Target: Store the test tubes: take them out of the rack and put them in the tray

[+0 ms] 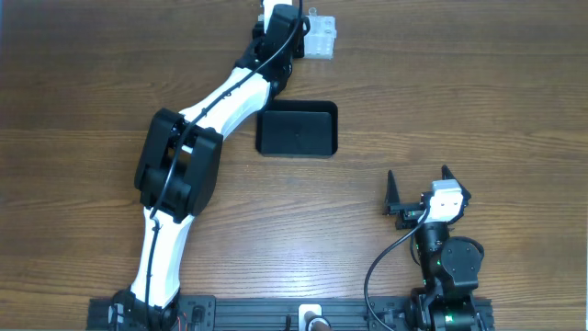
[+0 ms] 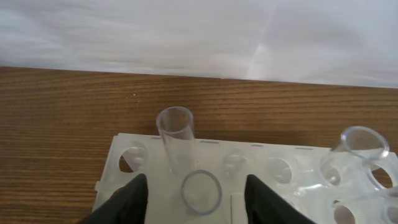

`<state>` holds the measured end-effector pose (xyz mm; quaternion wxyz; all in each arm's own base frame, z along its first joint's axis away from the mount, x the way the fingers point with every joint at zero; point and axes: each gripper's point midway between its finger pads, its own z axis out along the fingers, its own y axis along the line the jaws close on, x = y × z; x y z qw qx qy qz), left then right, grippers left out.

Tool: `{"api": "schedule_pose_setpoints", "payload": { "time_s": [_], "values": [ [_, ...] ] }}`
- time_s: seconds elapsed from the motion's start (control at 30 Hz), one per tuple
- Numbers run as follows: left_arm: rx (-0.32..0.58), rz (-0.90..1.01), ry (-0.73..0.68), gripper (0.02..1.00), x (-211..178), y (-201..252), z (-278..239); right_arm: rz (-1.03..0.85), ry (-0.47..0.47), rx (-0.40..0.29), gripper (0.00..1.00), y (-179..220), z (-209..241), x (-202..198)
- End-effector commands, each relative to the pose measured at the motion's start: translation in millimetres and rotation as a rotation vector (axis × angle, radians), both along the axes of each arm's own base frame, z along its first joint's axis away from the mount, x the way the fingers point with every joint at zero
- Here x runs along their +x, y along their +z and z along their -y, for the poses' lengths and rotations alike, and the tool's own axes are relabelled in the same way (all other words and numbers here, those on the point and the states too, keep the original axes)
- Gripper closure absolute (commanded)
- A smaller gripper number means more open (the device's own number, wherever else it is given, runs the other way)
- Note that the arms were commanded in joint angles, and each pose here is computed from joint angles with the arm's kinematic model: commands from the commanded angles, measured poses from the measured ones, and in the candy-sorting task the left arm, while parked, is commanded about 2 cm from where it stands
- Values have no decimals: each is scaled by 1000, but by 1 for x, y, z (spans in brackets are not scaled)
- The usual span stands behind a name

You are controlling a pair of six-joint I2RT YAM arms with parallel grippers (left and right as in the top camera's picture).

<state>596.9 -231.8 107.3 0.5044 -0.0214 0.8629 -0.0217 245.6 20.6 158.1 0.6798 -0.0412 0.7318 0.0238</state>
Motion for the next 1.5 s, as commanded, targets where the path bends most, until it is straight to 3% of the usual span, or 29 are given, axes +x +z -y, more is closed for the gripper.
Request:
{"api": "schedule_pose_setpoints", "payload": {
  "time_s": [0.03, 0.57, 0.77, 1.5],
  "values": [
    [-5, 14, 11, 577, 7, 2, -2, 2, 1, 8, 7, -1, -1, 0],
    [0, 2, 17, 682, 4, 10, -8, 2, 1, 8, 7, -1, -1, 0],
    [-14, 1, 31, 781, 5, 11, -11, 2, 1, 8, 9, -1, -1, 0],
    [-31, 35, 40, 853, 7, 31, -16, 2, 1, 8, 7, -1, -1, 0]
  ]
}}
